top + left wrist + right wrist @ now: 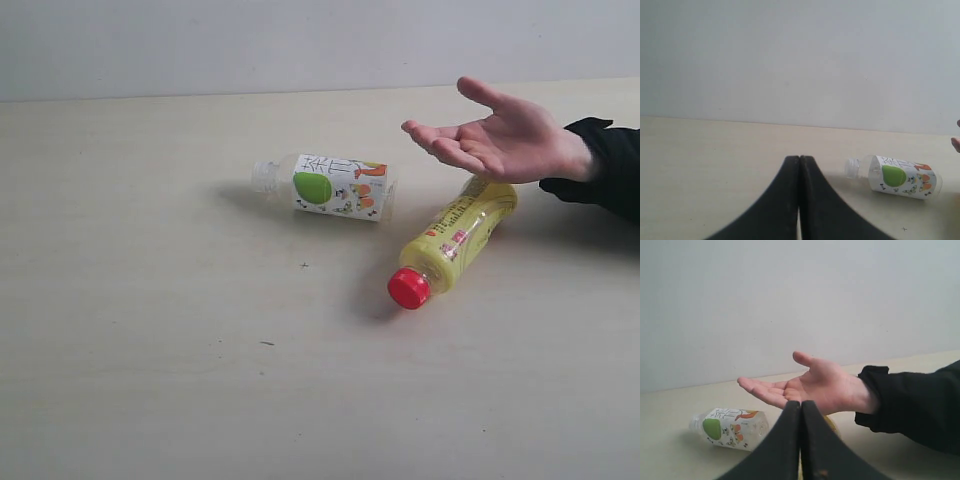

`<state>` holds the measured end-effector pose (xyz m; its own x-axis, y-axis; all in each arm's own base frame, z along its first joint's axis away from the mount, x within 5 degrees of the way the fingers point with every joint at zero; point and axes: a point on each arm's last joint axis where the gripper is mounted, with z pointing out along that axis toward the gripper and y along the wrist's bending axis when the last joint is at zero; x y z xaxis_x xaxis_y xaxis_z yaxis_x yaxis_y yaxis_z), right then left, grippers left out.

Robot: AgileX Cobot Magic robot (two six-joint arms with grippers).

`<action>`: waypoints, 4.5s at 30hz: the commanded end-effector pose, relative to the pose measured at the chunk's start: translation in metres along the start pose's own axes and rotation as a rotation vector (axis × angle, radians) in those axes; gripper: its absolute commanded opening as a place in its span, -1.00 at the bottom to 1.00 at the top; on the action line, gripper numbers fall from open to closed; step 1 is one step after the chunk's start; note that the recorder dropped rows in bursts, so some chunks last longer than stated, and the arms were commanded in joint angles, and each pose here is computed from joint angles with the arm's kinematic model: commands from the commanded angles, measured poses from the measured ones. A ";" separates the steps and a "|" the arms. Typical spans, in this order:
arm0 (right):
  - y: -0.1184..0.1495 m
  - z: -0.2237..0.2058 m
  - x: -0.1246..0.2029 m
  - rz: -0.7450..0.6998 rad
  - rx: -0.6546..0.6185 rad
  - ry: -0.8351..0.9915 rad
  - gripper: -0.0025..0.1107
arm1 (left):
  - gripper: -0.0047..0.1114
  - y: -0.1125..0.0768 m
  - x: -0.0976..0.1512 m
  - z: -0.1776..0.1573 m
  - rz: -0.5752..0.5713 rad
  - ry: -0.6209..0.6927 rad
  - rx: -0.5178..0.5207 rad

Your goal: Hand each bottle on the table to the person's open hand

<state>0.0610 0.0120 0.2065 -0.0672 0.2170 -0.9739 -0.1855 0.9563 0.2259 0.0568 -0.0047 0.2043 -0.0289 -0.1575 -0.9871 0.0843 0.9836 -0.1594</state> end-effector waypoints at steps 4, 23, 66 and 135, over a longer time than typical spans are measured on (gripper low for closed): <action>0.012 -0.007 -0.035 0.031 -0.146 -0.407 -0.96 | -0.92 -0.001 -0.002 -0.001 -0.006 -0.025 0.012; 0.072 0.202 -0.183 -0.673 -0.320 -0.074 -0.96 | -0.92 -0.001 -0.002 -0.001 -0.003 -0.025 0.012; 0.140 0.369 -0.040 -0.987 -0.642 0.938 -0.36 | -0.92 -0.001 -0.002 -0.001 -0.001 -0.025 0.012; 0.150 0.417 0.103 -1.194 -0.703 1.234 -0.23 | -0.92 -0.001 -0.002 -0.001 -0.001 -0.025 0.012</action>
<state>0.4352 0.2578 0.1278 -0.1493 -0.9829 -0.1081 -0.9665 0.1681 -0.1939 0.0568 -0.0048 0.2054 -0.0171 -0.1573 -0.9874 0.0875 0.9835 -0.1582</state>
